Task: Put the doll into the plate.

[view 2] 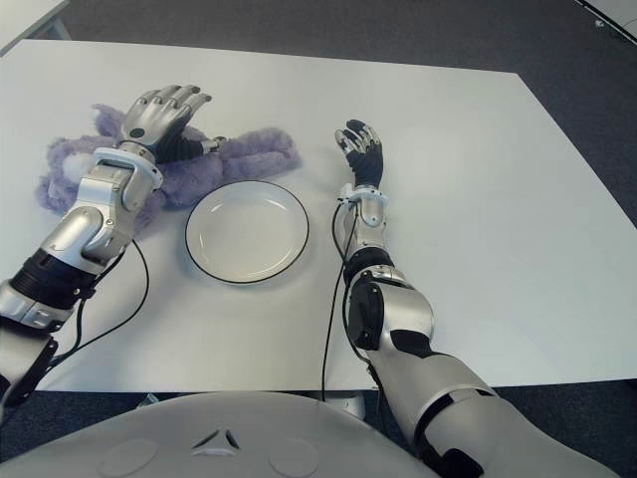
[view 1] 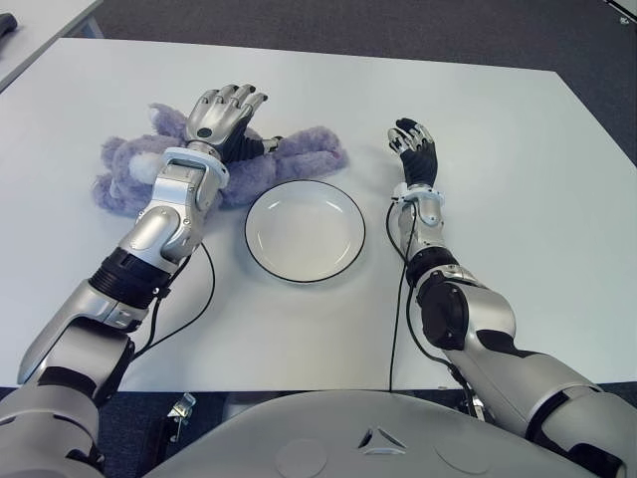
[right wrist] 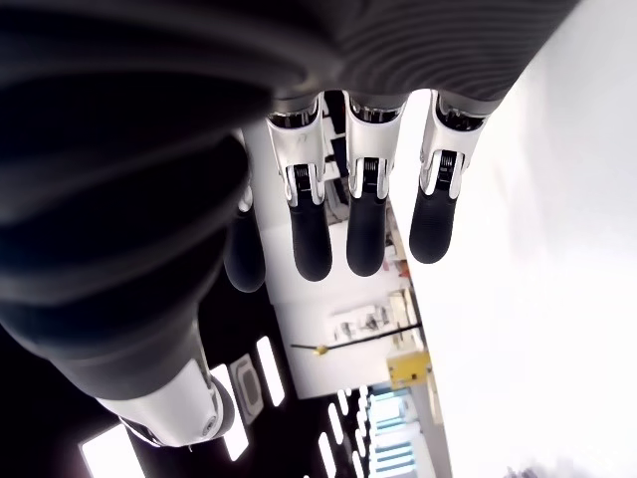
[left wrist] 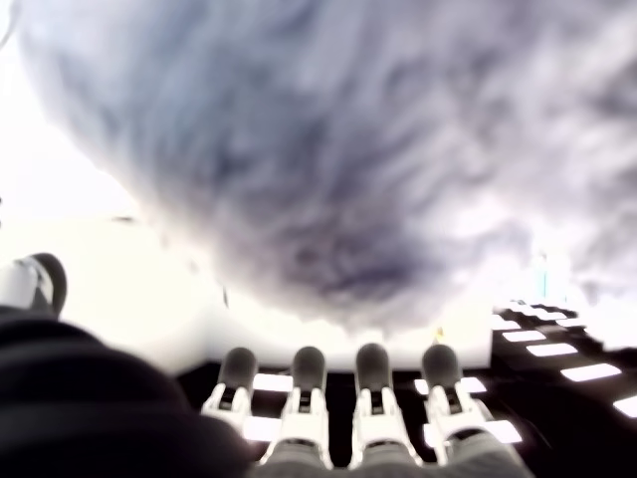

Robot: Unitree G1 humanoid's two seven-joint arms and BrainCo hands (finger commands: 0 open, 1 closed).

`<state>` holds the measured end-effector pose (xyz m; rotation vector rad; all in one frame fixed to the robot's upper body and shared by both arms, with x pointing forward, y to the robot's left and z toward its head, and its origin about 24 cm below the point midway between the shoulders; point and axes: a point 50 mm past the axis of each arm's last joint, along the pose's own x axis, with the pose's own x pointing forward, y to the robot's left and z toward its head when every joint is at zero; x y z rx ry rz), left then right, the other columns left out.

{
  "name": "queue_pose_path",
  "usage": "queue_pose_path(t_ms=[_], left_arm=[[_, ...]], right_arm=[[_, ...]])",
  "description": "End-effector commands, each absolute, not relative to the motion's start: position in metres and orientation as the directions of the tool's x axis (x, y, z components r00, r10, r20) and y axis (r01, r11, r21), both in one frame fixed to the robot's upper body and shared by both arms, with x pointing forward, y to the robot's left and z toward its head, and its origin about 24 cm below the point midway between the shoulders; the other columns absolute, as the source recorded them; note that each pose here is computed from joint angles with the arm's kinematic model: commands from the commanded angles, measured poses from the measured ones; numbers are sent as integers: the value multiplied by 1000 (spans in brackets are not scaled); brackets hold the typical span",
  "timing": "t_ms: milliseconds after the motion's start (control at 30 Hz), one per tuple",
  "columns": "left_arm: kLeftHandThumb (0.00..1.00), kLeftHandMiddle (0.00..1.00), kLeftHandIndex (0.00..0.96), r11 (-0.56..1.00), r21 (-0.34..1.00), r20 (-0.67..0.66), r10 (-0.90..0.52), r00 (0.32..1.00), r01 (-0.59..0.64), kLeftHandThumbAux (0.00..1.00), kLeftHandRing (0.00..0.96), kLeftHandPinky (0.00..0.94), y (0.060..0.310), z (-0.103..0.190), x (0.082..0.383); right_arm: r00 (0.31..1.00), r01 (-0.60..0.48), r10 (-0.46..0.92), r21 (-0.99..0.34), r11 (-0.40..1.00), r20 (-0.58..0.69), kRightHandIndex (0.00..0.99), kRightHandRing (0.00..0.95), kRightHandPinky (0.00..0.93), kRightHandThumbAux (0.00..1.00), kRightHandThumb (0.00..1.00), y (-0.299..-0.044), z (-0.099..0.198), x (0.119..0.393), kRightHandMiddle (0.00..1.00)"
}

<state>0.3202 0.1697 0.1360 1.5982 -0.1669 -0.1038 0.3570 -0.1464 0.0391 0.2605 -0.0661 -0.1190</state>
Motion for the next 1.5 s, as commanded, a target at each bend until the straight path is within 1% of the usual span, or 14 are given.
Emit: queue_pose_path(t_ms=[33,300,467,767,967,1267,1400,1500], left_arm=[[295,0,0,-76,994,-99,-203,974,85,175,0,0,172,123,310],[296,0,0,-59,990,-139,-205,969,129,150,0,0,176,120,306],[304,0,0,-57,985,-169,-208,963,161,135,0,0,179,116,305],[313,0,0,-96,970,-241,-212,947,225,139,0,0,180,114,306],[344,0,0,-98,956,-291,-197,936,277,138,0,0,188,105,309],[356,0,0,-98,931,-365,-174,915,353,153,0,3,198,81,315],[363,0,0,-89,925,-378,-159,912,368,158,0,21,203,69,316],[367,0,0,-80,929,-369,-153,917,361,162,0,32,204,66,317]], right_arm=[[930,250,-153,270,930,-333,258,207,226,801,289,-144,-64,279,241],[931,252,-156,270,929,-332,265,215,237,815,296,-144,-64,279,247],[930,255,-159,271,928,-330,260,210,235,821,304,-145,-63,279,232],[930,254,-158,268,929,-333,256,211,242,815,300,-145,-64,279,231],[932,248,-153,271,930,-328,253,205,235,808,312,-146,-64,279,230],[933,252,-160,270,929,-322,252,197,224,816,310,-147,-63,278,227],[934,253,-160,276,927,-321,248,199,229,821,304,-148,-64,278,229],[934,255,-160,281,925,-320,250,200,226,823,306,-149,-64,278,233]])
